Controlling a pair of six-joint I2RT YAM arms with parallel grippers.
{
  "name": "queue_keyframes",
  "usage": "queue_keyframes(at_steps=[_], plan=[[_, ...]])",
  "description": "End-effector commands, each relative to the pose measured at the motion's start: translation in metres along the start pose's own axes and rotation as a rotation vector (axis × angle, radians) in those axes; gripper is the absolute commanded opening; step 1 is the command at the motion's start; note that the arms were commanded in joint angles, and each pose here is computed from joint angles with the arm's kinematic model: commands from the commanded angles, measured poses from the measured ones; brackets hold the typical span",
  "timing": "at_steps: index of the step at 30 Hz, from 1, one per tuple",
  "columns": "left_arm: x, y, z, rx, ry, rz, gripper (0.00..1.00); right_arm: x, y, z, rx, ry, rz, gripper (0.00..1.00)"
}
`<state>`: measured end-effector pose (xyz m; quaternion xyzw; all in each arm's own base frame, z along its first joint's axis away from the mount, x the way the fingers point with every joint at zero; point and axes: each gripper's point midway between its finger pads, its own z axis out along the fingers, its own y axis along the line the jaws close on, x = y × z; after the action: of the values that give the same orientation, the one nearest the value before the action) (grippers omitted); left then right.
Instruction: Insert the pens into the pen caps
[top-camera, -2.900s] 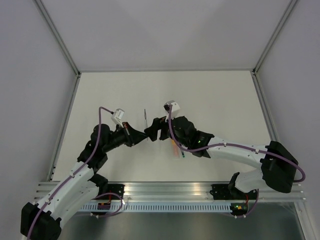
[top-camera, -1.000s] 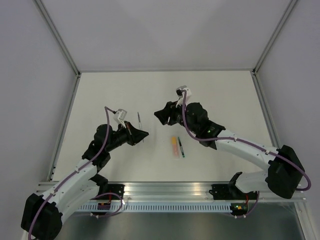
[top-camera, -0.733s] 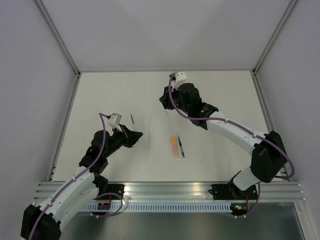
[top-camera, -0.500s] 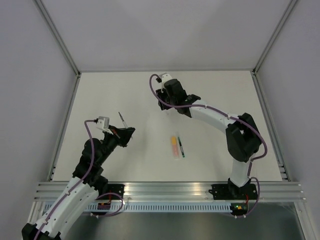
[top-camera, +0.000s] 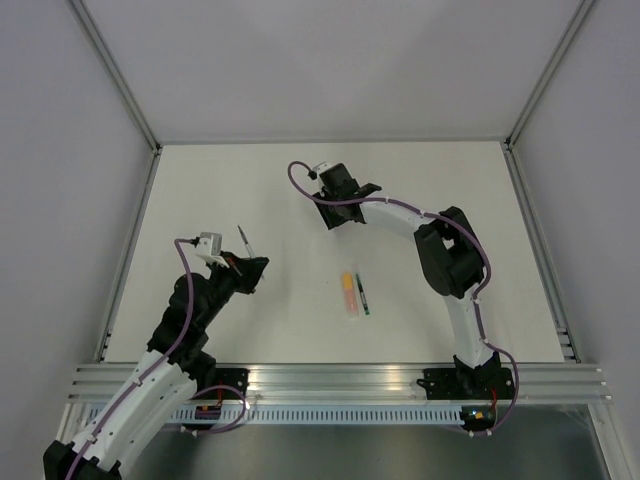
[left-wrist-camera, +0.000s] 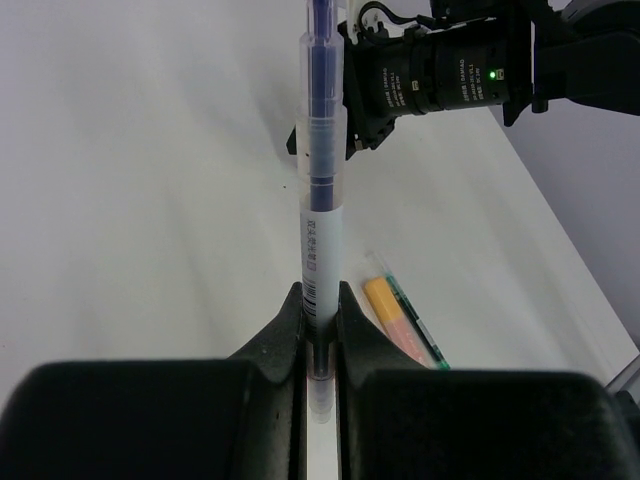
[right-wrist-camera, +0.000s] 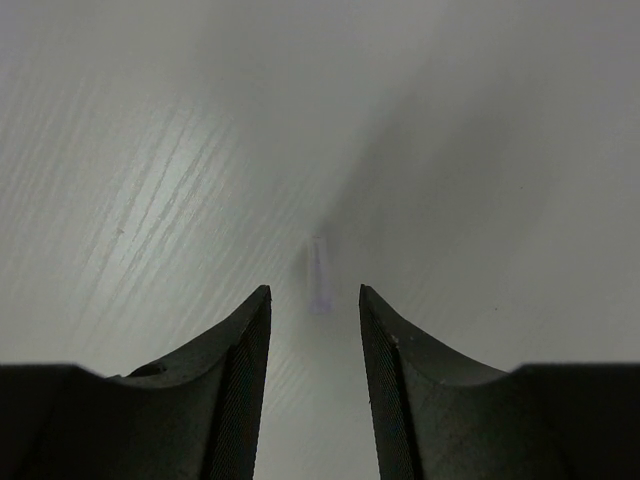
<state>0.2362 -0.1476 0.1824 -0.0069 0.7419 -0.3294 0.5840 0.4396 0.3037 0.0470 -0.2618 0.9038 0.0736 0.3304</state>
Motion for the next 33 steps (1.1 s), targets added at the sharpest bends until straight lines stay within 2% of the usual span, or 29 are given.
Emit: queue_keyframes(at_steps=[1, 20, 25, 28, 29, 33], plan=[[-0.003, 0.003, 0.002, -0.012, -0.012, 0.025, 0.02, -0.002, -0.006, 0.008, 0.03, 0.008, -0.025, 0.47], [-0.003, 0.007, 0.002, -0.037, -0.011, 0.028, 0.02, 0.024, 0.001, 0.023, 0.0, 0.059, -0.009, 0.36], [-0.004, 0.007, 0.002, -0.037, -0.011, 0.028, 0.02, 0.021, 0.009, 0.02, -0.041, 0.052, 0.028, 0.25], [-0.004, 0.007, 0.002, -0.04, -0.015, 0.028, 0.02, 0.026, 0.016, 0.012, -0.073, 0.061, 0.044, 0.14], [-0.003, 0.009, 0.002, -0.045, -0.015, 0.028, 0.02, 0.028, 0.016, 0.009, -0.073, 0.058, 0.063, 0.06], [-0.003, 0.009, 0.003, -0.042, -0.014, 0.028, 0.02, 0.034, 0.039, -0.012, -0.165, 0.01, 0.13, 0.0]])
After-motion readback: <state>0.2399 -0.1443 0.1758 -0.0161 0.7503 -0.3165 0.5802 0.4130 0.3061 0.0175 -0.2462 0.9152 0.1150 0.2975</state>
